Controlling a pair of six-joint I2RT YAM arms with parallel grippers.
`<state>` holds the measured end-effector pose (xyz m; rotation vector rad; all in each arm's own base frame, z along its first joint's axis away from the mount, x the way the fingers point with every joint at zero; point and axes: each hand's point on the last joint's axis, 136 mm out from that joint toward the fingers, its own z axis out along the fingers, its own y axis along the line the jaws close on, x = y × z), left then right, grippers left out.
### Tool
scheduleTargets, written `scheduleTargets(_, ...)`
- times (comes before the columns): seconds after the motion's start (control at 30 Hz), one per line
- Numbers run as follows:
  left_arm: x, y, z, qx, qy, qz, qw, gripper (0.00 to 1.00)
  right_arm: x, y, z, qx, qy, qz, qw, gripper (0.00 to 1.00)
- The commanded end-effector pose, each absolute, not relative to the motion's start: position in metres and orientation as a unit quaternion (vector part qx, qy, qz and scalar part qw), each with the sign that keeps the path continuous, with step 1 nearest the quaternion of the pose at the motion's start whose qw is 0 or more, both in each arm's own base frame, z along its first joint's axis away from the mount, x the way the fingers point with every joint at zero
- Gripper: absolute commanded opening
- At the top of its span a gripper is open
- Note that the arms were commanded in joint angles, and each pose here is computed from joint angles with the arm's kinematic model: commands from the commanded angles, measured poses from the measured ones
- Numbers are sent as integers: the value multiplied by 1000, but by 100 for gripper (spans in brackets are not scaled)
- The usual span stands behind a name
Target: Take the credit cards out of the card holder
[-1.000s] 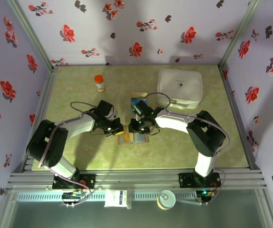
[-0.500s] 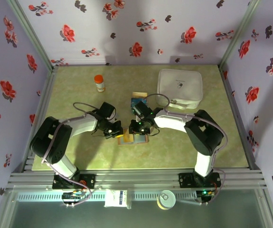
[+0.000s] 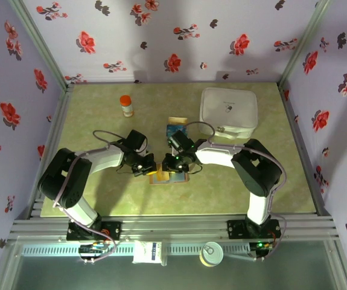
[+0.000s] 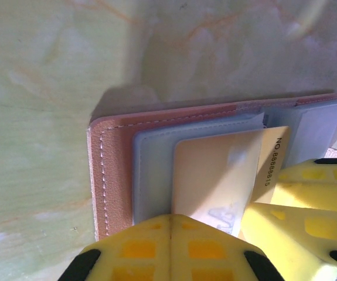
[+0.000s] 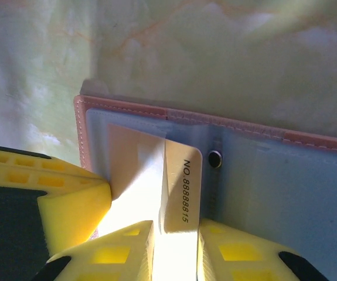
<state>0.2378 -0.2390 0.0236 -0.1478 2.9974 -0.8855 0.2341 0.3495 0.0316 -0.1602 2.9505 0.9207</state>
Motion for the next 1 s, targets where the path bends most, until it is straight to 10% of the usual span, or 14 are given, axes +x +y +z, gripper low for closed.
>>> scheduleTargets(0.0, 232, -231, 13, -42, 965, -257, -4, 0, 234, 357, 45, -49, 942, 330, 28, 24)
scheduleTargets(0.97, 233, -230, 17, -39, 966, -255, 1, 0, 234, 312, 58, -21, 945, 322, 51, 9)
